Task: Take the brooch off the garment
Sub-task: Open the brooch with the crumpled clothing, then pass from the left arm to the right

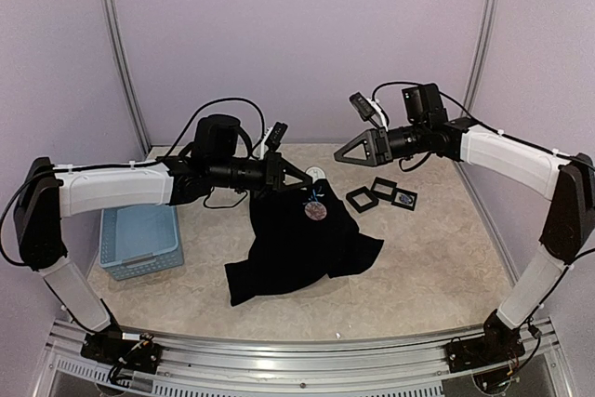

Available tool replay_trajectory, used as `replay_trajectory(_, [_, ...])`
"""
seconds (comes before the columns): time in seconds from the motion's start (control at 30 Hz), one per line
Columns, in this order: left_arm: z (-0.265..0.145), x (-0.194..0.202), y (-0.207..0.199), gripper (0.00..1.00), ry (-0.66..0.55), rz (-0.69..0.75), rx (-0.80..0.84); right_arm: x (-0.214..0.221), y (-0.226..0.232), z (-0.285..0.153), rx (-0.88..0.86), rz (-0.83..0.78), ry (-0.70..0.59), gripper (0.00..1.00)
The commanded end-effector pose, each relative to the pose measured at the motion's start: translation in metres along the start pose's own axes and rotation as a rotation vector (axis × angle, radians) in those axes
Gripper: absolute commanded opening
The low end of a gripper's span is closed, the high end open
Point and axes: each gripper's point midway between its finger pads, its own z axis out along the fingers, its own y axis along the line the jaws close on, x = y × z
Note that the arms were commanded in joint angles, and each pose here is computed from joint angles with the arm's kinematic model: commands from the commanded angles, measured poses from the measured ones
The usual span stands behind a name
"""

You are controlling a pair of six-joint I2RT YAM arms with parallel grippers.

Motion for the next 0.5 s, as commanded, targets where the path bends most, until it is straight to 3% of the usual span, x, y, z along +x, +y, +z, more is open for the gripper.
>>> replay_trajectory(0.0, [-0.004,-0.006,-0.016,0.0,-0.012,0.031,0.058,0.015,-0.013,0.006,0.013,0.03,0.048,0.49])
replay_trajectory(0.47, [0.007,-0.006,-0.02,0.0,0.02,0.035,0.083,0.029,-0.004,0.026,-0.065,0.04,0.118,0.29])
